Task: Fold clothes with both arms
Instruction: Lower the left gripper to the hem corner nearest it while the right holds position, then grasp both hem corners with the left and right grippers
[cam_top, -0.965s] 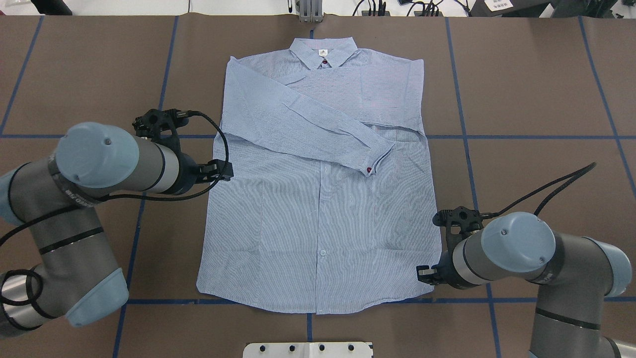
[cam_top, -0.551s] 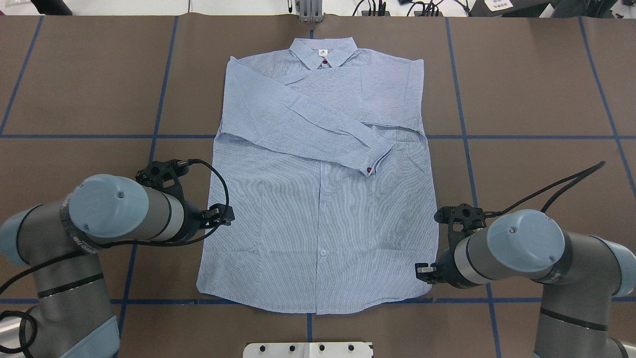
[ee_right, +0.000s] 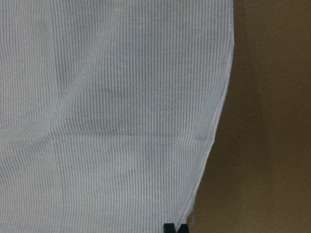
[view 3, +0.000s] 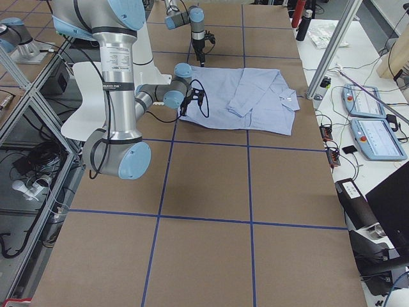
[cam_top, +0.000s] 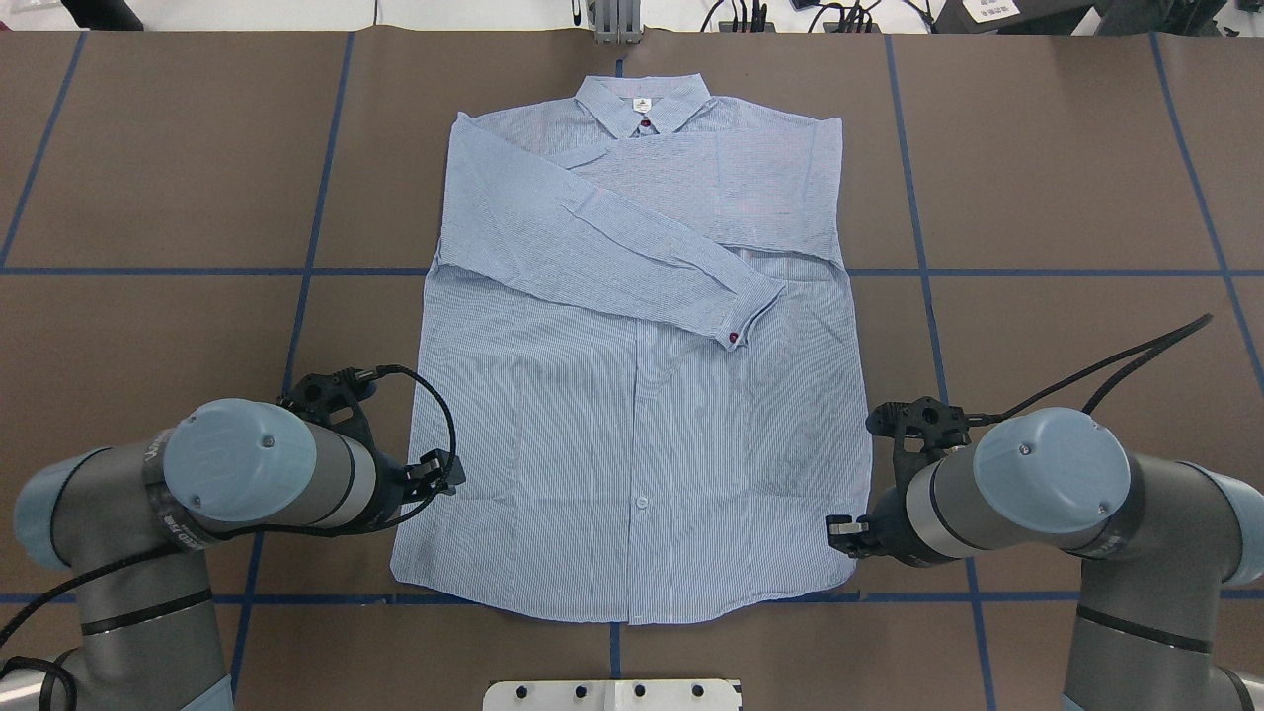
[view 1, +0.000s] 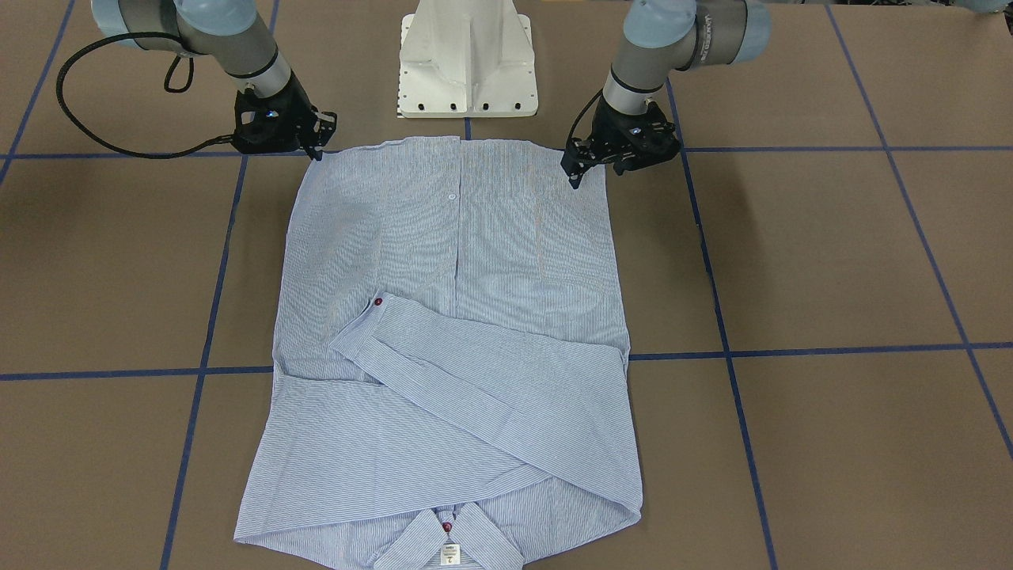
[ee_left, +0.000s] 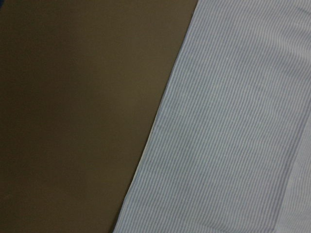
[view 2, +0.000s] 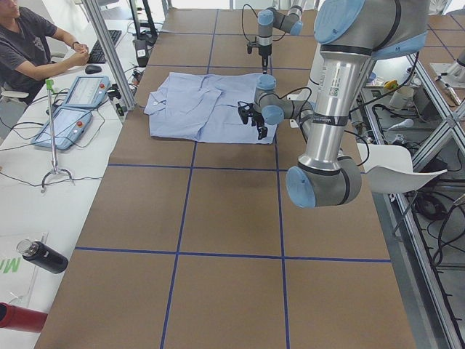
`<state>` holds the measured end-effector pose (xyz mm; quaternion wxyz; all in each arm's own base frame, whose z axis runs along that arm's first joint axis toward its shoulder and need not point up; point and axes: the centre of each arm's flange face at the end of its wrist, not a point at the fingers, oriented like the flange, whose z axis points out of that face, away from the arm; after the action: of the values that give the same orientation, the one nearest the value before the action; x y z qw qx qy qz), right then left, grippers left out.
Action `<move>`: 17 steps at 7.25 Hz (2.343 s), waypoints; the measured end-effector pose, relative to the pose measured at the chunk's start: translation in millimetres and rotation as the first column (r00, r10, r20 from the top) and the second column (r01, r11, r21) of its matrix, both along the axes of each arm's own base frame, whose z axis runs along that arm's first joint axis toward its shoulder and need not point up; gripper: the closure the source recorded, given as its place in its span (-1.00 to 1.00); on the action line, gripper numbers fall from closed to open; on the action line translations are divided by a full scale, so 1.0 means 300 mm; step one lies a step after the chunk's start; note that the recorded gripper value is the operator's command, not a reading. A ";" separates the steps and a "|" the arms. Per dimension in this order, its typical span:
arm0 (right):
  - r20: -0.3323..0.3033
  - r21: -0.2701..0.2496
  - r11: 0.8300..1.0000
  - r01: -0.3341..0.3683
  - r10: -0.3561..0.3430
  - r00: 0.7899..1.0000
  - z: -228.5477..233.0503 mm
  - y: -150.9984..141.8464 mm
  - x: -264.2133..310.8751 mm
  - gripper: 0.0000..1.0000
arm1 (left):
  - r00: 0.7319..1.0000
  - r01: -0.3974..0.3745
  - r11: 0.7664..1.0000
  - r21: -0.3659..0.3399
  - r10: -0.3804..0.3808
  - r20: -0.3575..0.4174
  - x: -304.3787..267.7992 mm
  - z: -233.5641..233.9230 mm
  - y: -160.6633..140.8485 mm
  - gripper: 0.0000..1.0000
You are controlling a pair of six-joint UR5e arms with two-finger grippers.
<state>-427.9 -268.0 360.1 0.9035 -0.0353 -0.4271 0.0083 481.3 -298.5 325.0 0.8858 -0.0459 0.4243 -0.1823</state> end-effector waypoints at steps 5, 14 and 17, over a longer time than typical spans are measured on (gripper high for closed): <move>-0.001 -0.001 1.000 -0.007 0.007 1.000 0.002 -0.010 0.005 1.00 | 0.999 -0.039 0.999 -0.004 0.039 0.037 0.049 0.059 0.090 -0.14; -0.004 -0.003 1.000 -0.018 0.018 1.000 0.007 -0.028 0.015 1.00 | 0.996 -0.056 0.998 -0.020 0.057 0.061 0.060 0.089 0.133 0.39; -0.006 -0.002 1.000 -0.019 0.019 1.000 0.011 -0.031 0.017 1.00 | 0.996 -0.060 0.998 -0.019 0.061 0.058 0.061 0.081 0.139 1.00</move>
<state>-423.0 -277.3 363.4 0.9047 -0.0323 -0.4246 0.0175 499.6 -256.8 349.4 0.9025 -0.0613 0.3952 -0.1602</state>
